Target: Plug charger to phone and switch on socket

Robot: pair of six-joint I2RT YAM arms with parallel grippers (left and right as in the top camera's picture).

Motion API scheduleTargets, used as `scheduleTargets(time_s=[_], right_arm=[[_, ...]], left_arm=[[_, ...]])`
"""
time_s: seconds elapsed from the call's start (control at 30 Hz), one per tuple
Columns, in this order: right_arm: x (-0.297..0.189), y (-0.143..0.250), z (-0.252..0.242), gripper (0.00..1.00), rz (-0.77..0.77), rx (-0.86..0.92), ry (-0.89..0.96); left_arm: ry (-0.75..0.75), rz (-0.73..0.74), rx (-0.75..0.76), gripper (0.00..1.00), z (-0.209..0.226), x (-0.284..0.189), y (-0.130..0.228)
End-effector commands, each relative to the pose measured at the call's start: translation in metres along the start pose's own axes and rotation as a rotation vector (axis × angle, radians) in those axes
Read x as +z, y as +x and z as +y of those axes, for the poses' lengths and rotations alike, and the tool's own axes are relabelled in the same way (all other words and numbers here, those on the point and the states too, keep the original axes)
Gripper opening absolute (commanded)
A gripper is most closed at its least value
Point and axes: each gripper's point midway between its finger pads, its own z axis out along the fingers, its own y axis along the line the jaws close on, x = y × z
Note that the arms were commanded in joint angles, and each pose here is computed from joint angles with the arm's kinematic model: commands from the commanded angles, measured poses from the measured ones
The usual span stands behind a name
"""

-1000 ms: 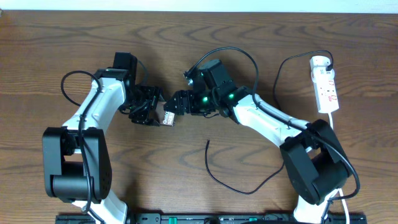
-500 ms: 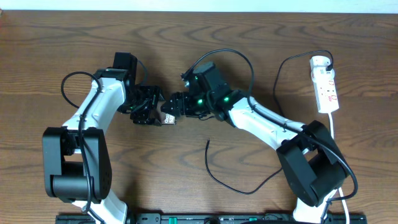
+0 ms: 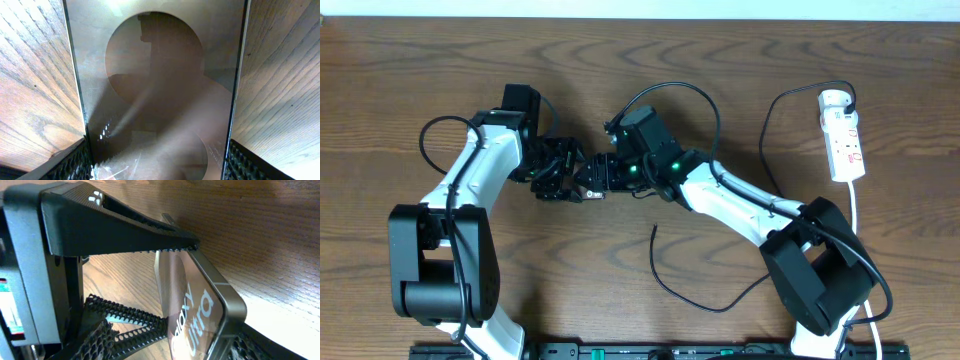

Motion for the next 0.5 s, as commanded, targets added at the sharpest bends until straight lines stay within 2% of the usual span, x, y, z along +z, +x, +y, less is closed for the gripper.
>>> scheduleTargets(time_s=[0.0,0.27,0.37,0.47], right_arm=[[0.007,-0.002,0.001,0.65,-0.027,-0.014,0.033],[0.008,-0.004,-0.002,0.62,-0.052,-0.031,0.064],[0.011,-0.004,-0.005,0.56,-0.064,-0.039,0.088],[0.022,0.003,-0.010,0.54,-0.049,-0.042,0.100]], left_arm=[[0.011,0.024,-0.009,0.08,-0.004,-0.002,0.005],[0.013,0.046,-0.009,0.07,-0.004,-0.002,0.008],[0.013,0.045,-0.009,0.07,-0.004,-0.002,0.008],[0.013,0.046,-0.009,0.07,-0.004,-0.002,0.008]])
